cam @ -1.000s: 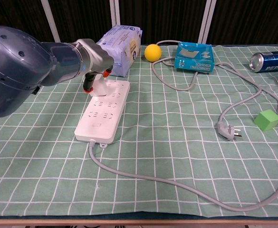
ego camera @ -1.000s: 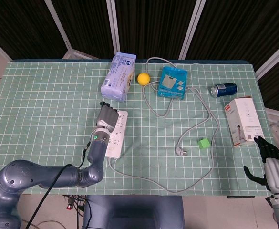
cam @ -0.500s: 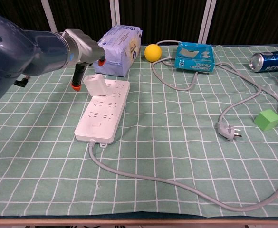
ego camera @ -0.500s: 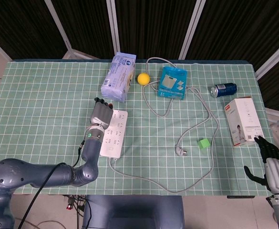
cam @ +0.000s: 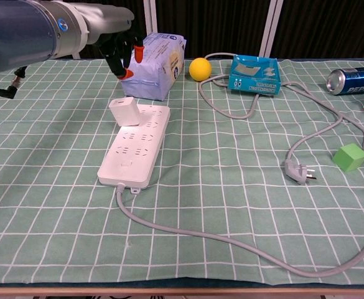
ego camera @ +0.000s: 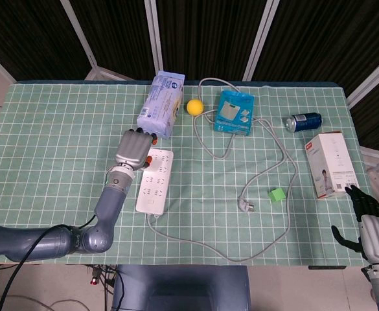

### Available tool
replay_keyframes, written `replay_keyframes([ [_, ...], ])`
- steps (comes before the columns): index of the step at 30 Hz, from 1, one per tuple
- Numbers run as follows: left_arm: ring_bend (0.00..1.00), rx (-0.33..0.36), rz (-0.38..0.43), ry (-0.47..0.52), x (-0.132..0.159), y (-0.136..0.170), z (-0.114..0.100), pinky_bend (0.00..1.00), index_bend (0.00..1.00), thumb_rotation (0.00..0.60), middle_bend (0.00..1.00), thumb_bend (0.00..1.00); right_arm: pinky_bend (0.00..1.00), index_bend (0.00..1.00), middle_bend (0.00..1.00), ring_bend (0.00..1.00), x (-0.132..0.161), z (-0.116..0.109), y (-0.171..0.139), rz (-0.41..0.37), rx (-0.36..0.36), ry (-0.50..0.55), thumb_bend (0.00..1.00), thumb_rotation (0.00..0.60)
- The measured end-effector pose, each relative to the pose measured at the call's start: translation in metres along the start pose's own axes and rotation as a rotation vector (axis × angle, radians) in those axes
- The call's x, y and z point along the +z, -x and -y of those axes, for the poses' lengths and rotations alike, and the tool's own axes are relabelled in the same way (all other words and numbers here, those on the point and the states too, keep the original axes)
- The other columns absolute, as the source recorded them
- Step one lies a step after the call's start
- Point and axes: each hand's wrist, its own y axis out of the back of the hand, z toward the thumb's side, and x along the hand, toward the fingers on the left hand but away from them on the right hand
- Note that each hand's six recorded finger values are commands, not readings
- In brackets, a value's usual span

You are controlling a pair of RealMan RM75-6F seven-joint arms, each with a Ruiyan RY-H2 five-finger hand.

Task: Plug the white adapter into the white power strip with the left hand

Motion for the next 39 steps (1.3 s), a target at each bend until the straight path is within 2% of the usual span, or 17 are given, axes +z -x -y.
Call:
replay_keyframes([
  [2, 0.50, 0.019, 0.019, 0.122, 0.002, 0.001, -0.001, 0.60, 0.57, 0.600, 0.66, 0.36, 0.04, 0.00, 0.00, 0.00, 0.000, 0.000, 0.000, 0.001, 0.000, -0.002, 0.40, 0.600],
  [6, 0.62, 0.031, 0.058, 0.427, 0.008, 0.002, 0.003, 0.71, 0.69, 0.600, 0.81, 0.37, 0.04, 0.00, 0.00, 0.00, -0.001, 0.000, 0.000, 0.001, 0.000, -0.002, 0.40, 0.600],
  [12, 0.73, -0.004, 0.103, 0.806, 0.018, 0.002, 0.016, 0.83, 0.74, 0.600, 0.92, 0.46, 0.04, 0.00, 0.00, 0.00, -0.001, 0.000, 0.000, 0.003, 0.002, -0.002, 0.40, 0.600],
  [17, 0.77, -0.069, 0.125, 1.018, 0.022, -0.001, 0.028, 0.89, 0.77, 0.600, 0.96, 0.48, 0.04, 0.00, 0.00, 0.00, -0.001, 0.001, 0.000, 0.006, 0.005, -0.001, 0.40, 0.600],
  [21, 0.79, -0.153, 0.122, 1.167, 0.021, -0.004, 0.040, 0.90, 0.79, 0.600, 0.97, 0.49, 0.04, 0.00, 0.00, 0.00, -0.002, 0.001, 0.000, 0.010, 0.007, -0.001, 0.40, 0.600],
  [24, 0.80, -0.189, 0.115, 1.211, 0.012, -0.009, 0.051, 0.91, 0.80, 0.600, 0.98, 0.50, 0.04, 0.00, 0.00, 0.00, -0.002, 0.001, 0.000, 0.010, 0.008, -0.002, 0.40, 0.600],
  [39, 0.83, -0.241, 0.102, 1.260, -0.008, -0.012, 0.075, 0.93, 0.81, 0.600, 1.00, 0.53, 0.04, 0.00, 0.00, 0.00, -0.002, 0.002, 0.001, 0.015, 0.012, -0.003, 0.40, 0.600],
])
